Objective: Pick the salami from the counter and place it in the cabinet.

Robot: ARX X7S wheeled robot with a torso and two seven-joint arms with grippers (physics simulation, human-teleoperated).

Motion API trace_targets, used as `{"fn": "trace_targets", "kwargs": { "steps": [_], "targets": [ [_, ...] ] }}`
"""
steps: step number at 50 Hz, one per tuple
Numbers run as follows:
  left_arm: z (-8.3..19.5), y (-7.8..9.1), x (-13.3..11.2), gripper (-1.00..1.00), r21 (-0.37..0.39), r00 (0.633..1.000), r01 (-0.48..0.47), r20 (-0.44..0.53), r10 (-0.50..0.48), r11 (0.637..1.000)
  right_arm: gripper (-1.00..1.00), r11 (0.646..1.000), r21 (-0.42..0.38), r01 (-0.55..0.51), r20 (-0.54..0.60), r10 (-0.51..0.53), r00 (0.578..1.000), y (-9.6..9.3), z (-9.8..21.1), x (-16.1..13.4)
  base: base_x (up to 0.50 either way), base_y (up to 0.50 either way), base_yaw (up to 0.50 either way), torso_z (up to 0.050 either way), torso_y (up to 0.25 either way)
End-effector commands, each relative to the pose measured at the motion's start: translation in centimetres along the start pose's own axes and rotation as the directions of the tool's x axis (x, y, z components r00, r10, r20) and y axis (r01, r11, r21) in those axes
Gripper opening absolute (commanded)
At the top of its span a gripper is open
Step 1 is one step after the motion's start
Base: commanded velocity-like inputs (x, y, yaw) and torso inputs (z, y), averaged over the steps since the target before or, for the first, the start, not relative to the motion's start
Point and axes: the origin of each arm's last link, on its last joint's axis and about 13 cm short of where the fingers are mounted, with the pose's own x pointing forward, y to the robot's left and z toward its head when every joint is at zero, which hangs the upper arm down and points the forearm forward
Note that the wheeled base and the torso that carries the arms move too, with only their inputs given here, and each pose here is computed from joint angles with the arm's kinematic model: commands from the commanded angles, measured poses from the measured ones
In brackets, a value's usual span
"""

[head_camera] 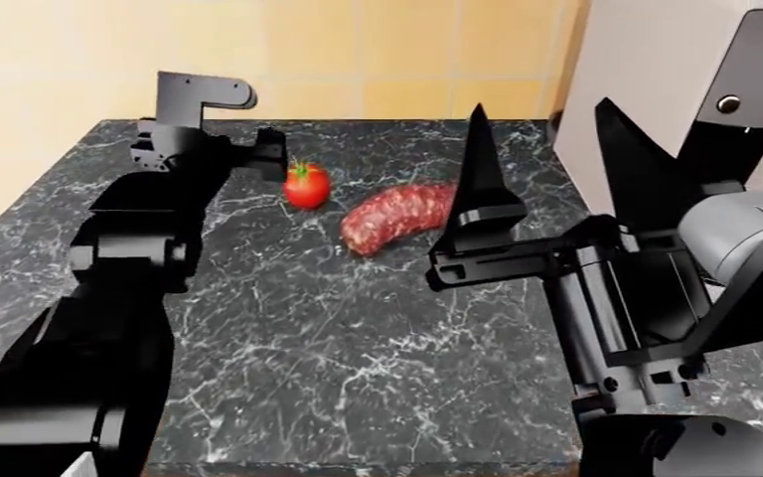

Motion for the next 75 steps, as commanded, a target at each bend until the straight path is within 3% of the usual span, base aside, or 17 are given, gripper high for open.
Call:
{"fn": "trace_targets", "kwargs": {
  "steps": [1,7,10,27,32,37,44,54,61,70,75],
  "targets": [
    [4.2,0.7,-1.5,1.00,-0.017,0.992,0.025,0.124,-0.023,1.000,1.00,1.000,0.005,-0.002,-0.014,0.002,1.000,0.1,-0.4,-0.1,0.43,-0.25,0.00,0.000,0.000],
    [6.3,0.3,-3.6,1.00,-0.044,0.981,0.063,0.186,-0.054,0.997,1.00,1.000,0.004,-0.006,-0.017,0.006,1.000,0.2,-0.3,-0.2,0.43,-0.26,0.00,0.000,0.003],
    [6.9,-0.2,-4.5,1.00,-0.020,0.976,0.085,0.204,-0.080,0.996,1.00,1.000,0.006,-0.009,-0.016,0.009,1.000,0.3,-0.3,-0.4,0.42,-0.26,0.00,0.000,0.000],
    [5.0,-0.3,-4.5,1.00,0.001,0.983,0.080,0.164,-0.080,0.997,1.00,1.000,-0.006,-0.010,0.026,0.011,1.000,0.8,0.2,-1.1,-0.06,-0.26,0.00,0.000,0.000],
    [5.4,-0.3,-4.5,1.00,0.021,0.981,0.130,0.140,-0.131,0.991,1.00,1.000,0.004,-0.022,0.029,0.022,0.999,0.9,0.2,-1.3,0.00,0.00,0.00,0.000,0.000],
    [6.7,0.6,-5.9,1.00,0.018,0.960,0.264,0.095,-0.264,0.964,1.00,0.999,0.023,-0.040,0.031,0.039,0.999,0.7,0.2,-1.5,0.00,0.00,0.00,0.000,0.000],
    [6.0,2.8,-9.2,1.00,-0.043,0.888,0.460,0.018,-0.460,0.887,1.00,0.997,0.039,-0.068,0.034,0.067,0.997,0.7,0.1,-1.6,0.00,0.00,0.00,0.000,0.000],
    [6.4,4.4,-12.6,1.00,-0.046,0.844,0.536,0.033,-0.535,0.843,1.00,0.993,0.055,-0.104,0.030,0.102,0.994,1.0,-0.3,-1.6,0.00,0.00,0.00,0.000,0.000],
    [5.6,4.4,-13.5,1.00,-0.010,0.817,0.576,0.002,-0.576,0.817,1.00,0.993,0.059,-0.098,0.036,0.096,0.995,1.0,-0.2,-1.7,0.00,0.00,0.00,0.000,0.000],
    [5.3,3.9,-14.9,1.00,-0.004,0.737,0.673,-0.087,-0.670,0.740,1.00,0.993,0.065,-0.096,0.032,0.094,0.995,1.0,-0.3,-1.8,0.00,0.00,0.00,0.000,0.000],
    [5.3,3.8,-15.3,1.00,-0.001,0.723,0.688,-0.095,-0.685,0.726,1.00,0.993,0.064,-0.096,0.029,0.094,0.995,1.1,-0.5,-1.8,0.00,0.00,0.00,0.000,0.000]
  ]
}}
